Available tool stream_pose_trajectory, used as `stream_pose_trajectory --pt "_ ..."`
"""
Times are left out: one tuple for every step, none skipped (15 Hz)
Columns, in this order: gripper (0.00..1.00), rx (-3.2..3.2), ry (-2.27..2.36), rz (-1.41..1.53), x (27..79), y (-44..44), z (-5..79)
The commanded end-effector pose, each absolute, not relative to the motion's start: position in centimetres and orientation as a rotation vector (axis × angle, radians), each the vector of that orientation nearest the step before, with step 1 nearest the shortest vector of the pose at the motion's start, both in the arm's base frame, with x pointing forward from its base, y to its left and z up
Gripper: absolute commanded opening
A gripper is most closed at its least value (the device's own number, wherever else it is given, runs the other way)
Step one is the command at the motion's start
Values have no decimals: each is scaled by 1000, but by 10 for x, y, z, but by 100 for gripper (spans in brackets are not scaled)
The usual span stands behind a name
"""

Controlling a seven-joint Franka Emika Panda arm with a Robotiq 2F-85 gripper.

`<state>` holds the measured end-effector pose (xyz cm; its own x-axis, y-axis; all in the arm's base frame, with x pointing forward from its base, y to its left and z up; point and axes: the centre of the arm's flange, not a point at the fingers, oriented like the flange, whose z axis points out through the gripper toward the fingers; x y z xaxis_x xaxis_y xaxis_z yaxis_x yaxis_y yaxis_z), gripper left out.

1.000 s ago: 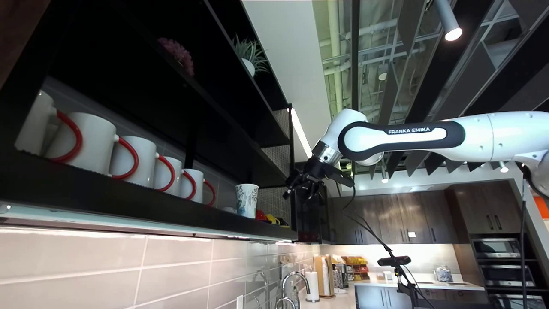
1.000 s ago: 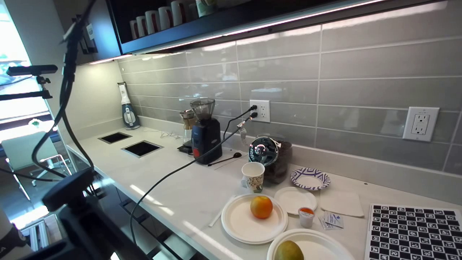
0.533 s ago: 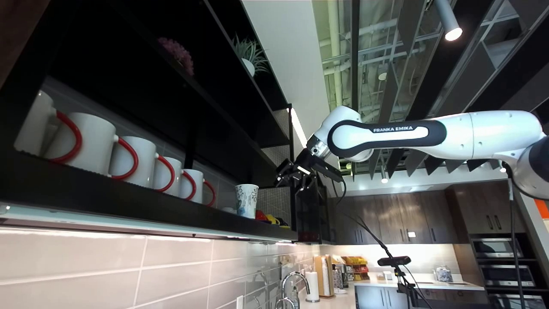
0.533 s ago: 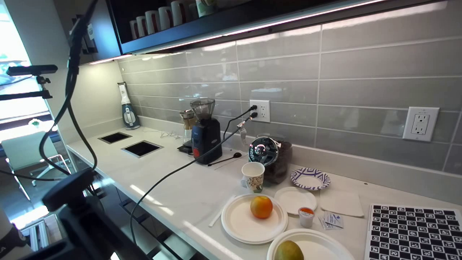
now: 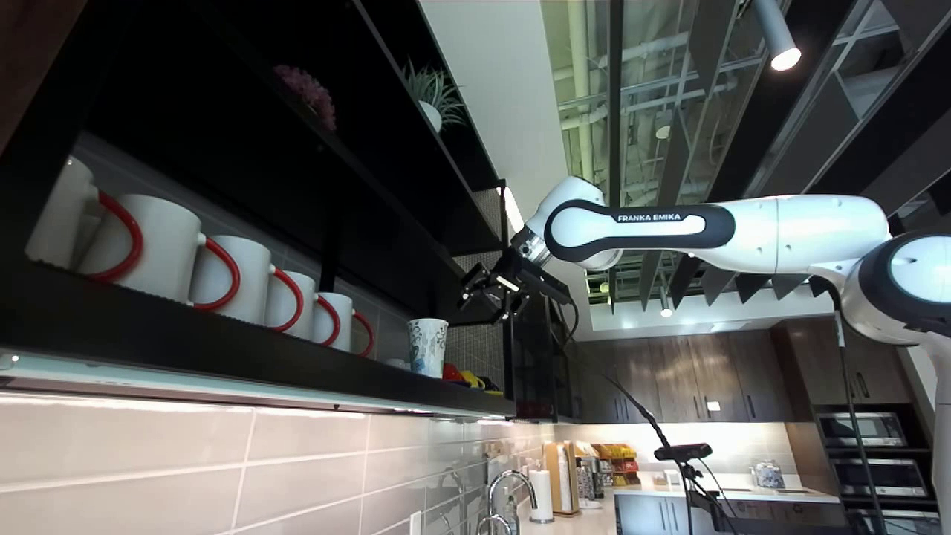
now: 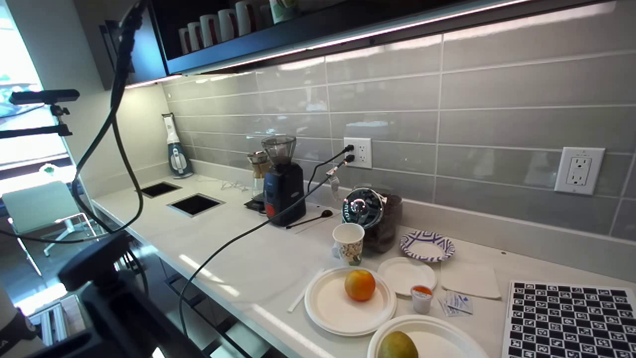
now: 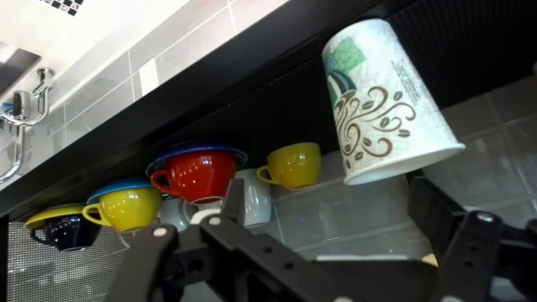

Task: Put the cup on the the counter

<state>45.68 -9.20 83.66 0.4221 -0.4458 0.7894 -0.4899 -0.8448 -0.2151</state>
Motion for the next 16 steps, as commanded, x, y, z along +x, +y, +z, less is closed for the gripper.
stream_pose_trajectory --pt "100 2628 -878 1414 482 -95 853" --pt "100 2634 -873 1414 486 -96 854" --pt "100 2635 -870 1412 491 -96 854" --pt "100 2638 -868 1407 495 -97 854" --pt "100 2636 -868 1408 499 -97 853" --pt "100 2640 -863 1408 503 -98 854" --pt "100 2642 -864 1409 507 -98 853" --pt "100 2651 -861 1406 511 -98 853" --pt "100 2657 -863 1401 514 -98 853" --pt "100 2669 -864 1391 518 -97 853" --pt "100 2678 -863 1379 521 -97 852" --pt "100 2685 -865 1364 524 -96 852" --pt "100 2692 -866 1349 527 -96 851" --pt "100 2697 -868 1335 529 -95 850" --pt "100 2703 -870 1316 531 -96 848" --pt "100 2704 -880 1301 534 -96 847"
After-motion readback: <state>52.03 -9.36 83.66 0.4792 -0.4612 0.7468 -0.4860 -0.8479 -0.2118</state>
